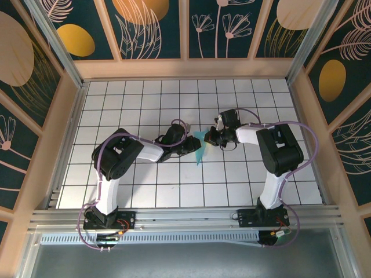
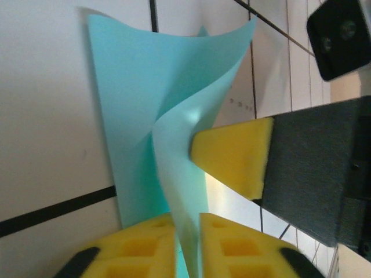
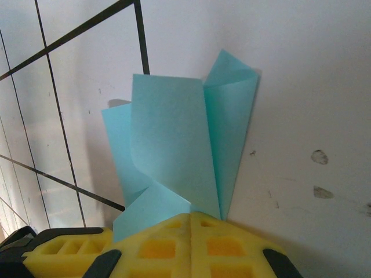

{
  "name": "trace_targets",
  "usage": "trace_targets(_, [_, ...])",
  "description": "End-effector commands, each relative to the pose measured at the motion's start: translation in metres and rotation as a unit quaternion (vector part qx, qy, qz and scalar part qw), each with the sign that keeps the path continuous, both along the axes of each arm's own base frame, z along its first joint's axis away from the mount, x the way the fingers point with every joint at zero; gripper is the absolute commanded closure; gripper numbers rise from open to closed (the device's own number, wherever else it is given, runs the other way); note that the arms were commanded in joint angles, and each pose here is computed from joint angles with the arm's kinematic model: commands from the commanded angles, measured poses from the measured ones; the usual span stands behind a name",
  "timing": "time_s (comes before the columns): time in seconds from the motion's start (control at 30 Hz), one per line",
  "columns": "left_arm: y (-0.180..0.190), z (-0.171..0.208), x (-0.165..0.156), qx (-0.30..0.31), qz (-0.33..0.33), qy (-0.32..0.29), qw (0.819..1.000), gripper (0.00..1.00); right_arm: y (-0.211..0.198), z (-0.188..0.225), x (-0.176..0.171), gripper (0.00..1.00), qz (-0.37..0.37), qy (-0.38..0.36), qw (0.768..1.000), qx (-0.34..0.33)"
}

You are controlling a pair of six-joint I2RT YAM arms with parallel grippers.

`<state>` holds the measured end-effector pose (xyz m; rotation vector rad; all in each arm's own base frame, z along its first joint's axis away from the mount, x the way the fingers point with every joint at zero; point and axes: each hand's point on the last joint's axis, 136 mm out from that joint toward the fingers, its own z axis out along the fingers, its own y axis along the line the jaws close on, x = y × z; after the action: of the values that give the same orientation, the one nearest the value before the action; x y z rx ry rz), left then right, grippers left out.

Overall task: Fold a paper plane with a square sheet of paper (fold left side to right side)
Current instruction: Fold the wing for the fifth time at the center of the table.

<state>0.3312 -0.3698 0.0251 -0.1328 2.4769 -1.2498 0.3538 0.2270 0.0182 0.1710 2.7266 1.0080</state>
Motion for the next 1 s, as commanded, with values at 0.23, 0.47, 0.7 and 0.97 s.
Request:
trace_targets(0.23, [0.032,0.022,-0.003,0.057,0.035,-0.025,0.997,0.62,-0.018,-0.031,-0.019,1.0,-0.002,0.037,0.998,-0.04])
trace_targets(0.47, [0.032,0.057,-0.013,0.039,0.015,-0.041,0.998,0.77,-0.017,-0.029,-0.018,1.0,0.0,0.035,0.999,-0.037])
trace_targets(0.7, [0.009,0.059,-0.03,-0.016,-0.042,-0.012,0.999,0.9,-0.018,-0.031,-0.019,1.0,0.0,0.035,0.998,-0.044])
trace_targets(0.97, [-0.008,0.043,-0.038,-0.011,-0.074,0.002,0.997,0.93,-0.019,-0.033,-0.02,1.0,0.002,0.038,0.998,-0.049])
